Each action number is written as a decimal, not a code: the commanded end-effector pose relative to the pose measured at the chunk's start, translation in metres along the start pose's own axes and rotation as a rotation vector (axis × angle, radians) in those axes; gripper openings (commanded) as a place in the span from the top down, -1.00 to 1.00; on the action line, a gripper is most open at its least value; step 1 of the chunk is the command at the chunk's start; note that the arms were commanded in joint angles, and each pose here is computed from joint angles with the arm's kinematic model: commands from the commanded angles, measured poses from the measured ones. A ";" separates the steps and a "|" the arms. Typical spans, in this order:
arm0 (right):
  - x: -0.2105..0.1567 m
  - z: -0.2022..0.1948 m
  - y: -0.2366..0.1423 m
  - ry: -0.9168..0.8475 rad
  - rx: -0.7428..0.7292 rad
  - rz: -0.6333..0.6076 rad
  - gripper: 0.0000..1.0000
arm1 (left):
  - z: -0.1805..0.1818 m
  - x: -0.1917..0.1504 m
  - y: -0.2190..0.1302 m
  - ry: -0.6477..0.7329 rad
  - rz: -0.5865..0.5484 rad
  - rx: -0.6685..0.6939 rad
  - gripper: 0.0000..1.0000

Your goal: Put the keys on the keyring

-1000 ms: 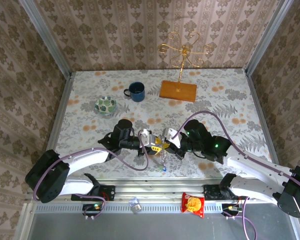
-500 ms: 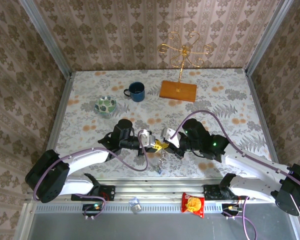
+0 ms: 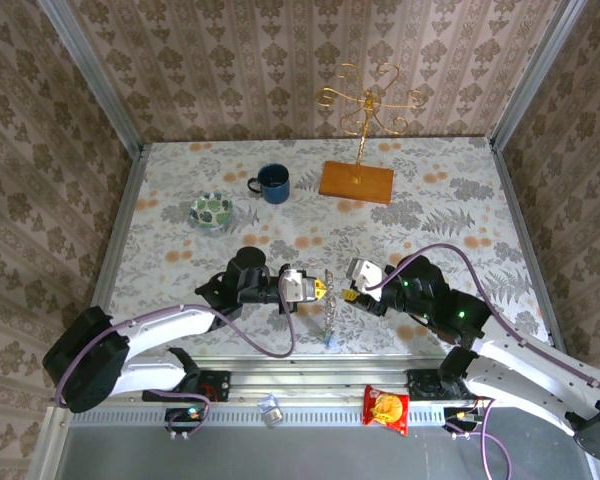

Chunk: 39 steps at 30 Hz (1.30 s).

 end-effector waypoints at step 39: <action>-0.010 0.007 0.022 1.358 0.143 0.184 0.02 | 0.007 0.011 0.003 0.043 -0.057 0.063 1.00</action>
Point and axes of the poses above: each hand's point on the last joint's axis, 136 mm out from that joint toward the fingers, its own y axis out along the fingers, its own z axis along the line the jaws close on, x = y × z, the point moved 5 cm from there along -y, back along the fingers, and after that the axes turned 1 degree about y, right-handed, at the moved point
